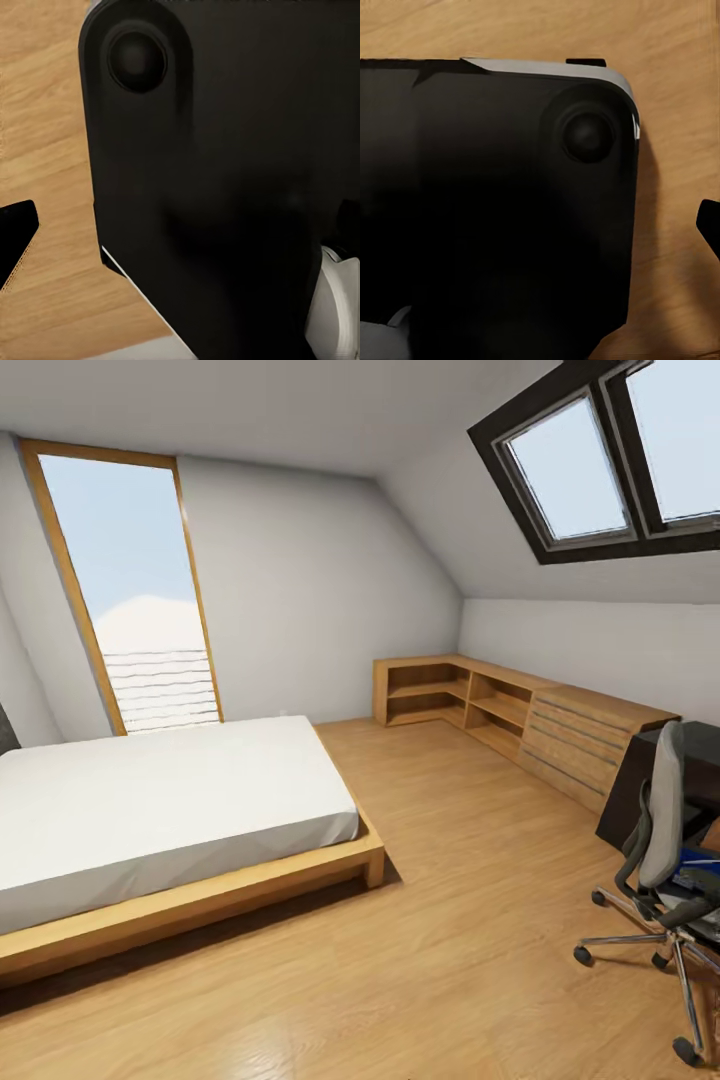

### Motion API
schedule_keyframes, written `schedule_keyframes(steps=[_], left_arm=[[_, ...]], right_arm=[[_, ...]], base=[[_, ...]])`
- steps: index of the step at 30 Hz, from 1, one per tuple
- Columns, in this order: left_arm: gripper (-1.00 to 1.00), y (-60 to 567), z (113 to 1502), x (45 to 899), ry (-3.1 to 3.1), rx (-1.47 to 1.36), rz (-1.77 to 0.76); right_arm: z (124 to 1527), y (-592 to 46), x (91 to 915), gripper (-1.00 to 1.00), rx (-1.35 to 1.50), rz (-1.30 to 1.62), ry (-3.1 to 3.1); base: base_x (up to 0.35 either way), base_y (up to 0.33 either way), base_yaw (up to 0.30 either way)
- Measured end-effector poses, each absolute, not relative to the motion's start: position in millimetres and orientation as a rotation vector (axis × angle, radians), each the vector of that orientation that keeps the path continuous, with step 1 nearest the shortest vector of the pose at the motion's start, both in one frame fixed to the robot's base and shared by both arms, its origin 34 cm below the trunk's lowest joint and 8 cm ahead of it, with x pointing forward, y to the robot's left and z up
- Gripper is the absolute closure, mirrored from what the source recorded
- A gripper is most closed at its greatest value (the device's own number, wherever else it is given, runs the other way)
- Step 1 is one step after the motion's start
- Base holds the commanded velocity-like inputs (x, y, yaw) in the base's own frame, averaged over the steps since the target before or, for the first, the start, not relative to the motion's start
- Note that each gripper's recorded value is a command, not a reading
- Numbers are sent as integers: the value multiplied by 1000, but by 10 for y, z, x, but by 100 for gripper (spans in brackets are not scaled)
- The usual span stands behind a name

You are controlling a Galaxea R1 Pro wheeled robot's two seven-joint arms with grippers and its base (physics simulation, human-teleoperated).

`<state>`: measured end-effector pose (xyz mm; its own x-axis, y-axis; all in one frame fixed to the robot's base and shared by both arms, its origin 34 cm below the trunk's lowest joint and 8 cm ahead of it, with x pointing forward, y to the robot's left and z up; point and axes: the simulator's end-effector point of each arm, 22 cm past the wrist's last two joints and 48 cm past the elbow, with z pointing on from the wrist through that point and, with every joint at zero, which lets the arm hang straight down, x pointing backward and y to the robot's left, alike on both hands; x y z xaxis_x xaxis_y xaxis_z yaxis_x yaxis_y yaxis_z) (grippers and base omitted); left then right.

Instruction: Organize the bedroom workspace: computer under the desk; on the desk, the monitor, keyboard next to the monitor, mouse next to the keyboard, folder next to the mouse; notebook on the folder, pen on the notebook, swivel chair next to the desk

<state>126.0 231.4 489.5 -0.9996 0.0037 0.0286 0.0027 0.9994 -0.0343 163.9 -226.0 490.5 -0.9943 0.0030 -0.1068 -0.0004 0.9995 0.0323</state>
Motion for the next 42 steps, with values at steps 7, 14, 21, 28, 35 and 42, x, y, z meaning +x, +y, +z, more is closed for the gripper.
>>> schedule_keyframes(steps=[7, 14, 21, 28, 35, 42], left_arm=[[-100, 2291, 4896, 1270, -3115, -6, 58], [-100, 2210, 4898, 1502, -3172, 3, 74], [-100, 2210, 5022, 2454, -3424, 23, 72], [-100, 2544, 5487, 3465, -3672, 358, 33], [-100, 3071, 5548, 3332, -3753, 390, -133], [-100, 3094, 5592, 3359, -3791, 391, -150]], right_arm=[[4907, -2271, 1685, -100, 26, 44, 3023], [4965, -2325, 2165, -100, 108, 31, 2885], [5155, -2455, 2842, -100, 253, 4, 2661], [5884, -2761, 4118, -100, 480, -11, 2266], [6021, -2655, 4522, -100, 426, 13, 2237], [6032, -2381, 4529, -100, 106, 27, 2258]], base=[[0, 0, -229], [0, 0, -244], [0, 0, -280], [0, 0, -198], [0, 0, -181], [0, 71, -268]])
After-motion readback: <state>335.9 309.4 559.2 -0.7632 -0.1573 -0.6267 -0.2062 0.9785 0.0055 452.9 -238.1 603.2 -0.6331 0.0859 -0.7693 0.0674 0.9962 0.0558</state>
